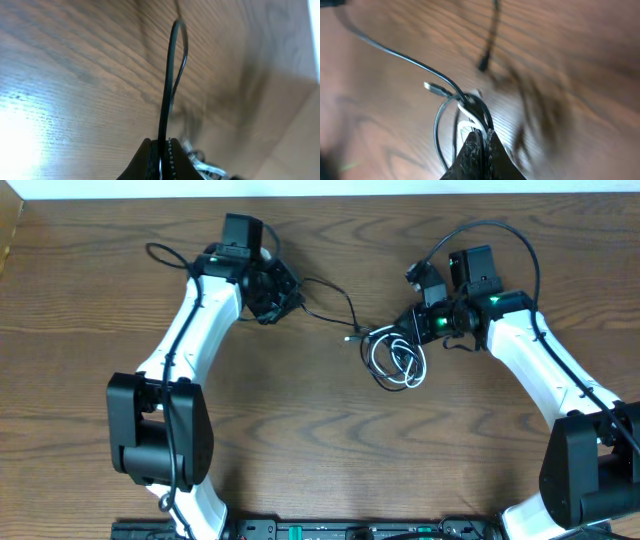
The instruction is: Untangle cables
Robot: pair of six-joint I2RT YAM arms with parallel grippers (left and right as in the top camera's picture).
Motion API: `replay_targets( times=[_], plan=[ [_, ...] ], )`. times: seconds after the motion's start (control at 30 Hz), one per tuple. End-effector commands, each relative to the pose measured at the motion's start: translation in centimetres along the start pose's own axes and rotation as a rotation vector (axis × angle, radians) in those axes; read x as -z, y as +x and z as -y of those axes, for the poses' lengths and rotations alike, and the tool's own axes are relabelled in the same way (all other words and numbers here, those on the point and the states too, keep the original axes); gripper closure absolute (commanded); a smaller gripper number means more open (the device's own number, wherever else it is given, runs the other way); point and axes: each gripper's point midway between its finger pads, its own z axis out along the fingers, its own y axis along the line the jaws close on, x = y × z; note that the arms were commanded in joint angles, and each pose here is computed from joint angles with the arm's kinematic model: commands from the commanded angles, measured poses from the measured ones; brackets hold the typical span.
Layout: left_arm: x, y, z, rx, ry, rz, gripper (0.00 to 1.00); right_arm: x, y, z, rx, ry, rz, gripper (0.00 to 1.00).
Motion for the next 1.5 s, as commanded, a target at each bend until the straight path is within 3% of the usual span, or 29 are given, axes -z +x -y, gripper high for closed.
replay_targets(
  times=[0.0,0.3,0.53,0.77,1.03,1.47],
  plan=[
    [-0.4,1.3,0.8,-0.204,-0.016,-0.004,0.93,-0.3,1.6,2.5,-0.066,0.141,-0.035,0.99],
    [-1.1,1.3,0.4,-0.280,-0.112,0.062,0.93,-0.8,4.3,4.6,-0.103,0.244,-0.097,0.99],
    [-1.0,0.7,-0.1,-0.281,-0.144,0.092,0.92,-0.1,2.0,2.3,-0.078,0.122,-0.037,0.99],
    [-0.9,0.6,-0.1,-0.308,-0.147,0.092,0.93,3.2,-1.5,0.5,-0.065,0.016,0.079,0.99],
    [-0.9,0.7,-0.2,-0.310,-0.151,0.089,0.93,6.8,-2.6,-1.2,-0.008,-0.062,0.160,0.99],
    [-0.9,0.4,-0.4,-0.325,-0.165,0.101,0.92,12.1,-3.5,-0.4,0.003,-0.020,0.282,0.99]
  ],
)
